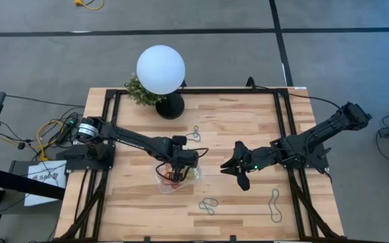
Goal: Pick and place items into bin
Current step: Put the blue rubber band into the transparent bin
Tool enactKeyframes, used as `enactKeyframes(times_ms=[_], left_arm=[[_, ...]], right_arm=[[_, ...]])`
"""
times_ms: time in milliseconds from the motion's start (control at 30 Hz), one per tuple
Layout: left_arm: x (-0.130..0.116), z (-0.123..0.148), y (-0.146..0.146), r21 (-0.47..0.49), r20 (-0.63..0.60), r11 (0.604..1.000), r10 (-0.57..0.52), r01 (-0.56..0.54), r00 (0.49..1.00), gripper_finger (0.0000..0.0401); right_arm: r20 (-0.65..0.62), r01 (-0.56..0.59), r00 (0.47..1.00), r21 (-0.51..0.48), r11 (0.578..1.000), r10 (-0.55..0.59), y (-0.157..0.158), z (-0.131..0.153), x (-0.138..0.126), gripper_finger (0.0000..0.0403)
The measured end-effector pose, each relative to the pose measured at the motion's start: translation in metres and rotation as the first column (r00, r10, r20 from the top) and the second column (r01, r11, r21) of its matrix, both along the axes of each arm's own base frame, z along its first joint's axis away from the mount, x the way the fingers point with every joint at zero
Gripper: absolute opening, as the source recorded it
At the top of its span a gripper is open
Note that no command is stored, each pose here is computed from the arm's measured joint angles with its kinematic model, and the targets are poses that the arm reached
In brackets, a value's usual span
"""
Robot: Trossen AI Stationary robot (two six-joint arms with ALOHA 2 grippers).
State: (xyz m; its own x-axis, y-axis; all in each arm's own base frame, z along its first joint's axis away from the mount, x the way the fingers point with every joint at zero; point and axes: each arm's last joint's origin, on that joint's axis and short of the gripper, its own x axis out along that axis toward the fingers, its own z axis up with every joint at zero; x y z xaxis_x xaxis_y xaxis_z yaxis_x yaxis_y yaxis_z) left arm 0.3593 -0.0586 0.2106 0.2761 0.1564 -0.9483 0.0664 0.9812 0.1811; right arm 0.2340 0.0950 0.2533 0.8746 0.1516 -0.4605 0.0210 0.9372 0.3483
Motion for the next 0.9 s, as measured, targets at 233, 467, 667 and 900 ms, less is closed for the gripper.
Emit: enactKeyframes(times_ms=[233,467,667,900], left_arm=[[0.002,0.0,-0.004,-0.062,0.019,0.998,0.01,-0.008,1.0,0.0079],[-0.001,0.0,-0.007,-0.048,-0.012,0.998,-0.051,0.051,0.999,0.0092],[-0.012,0.023,-0.004,0.085,-0.144,0.996,-0.008,0.02,0.99,0.0093],[-0.044,0.081,-0.005,0.321,-0.215,0.946,0.031,0.041,0.976,0.0093]], right_arm=[[0.0,0.0,1.0,0.0,1.0,0.0,0.0,0.0,0.0,0.0082],[0.001,0.01,1.0,0.001,1.0,-0.01,-0.002,0.0,0.001,0.0082],[0.008,0.042,0.999,0.004,0.999,-0.042,-0.01,0.001,0.004,0.0082],[0.013,0.082,0.997,0.013,0.997,-0.082,-0.018,0.001,0.007,0.0082]])
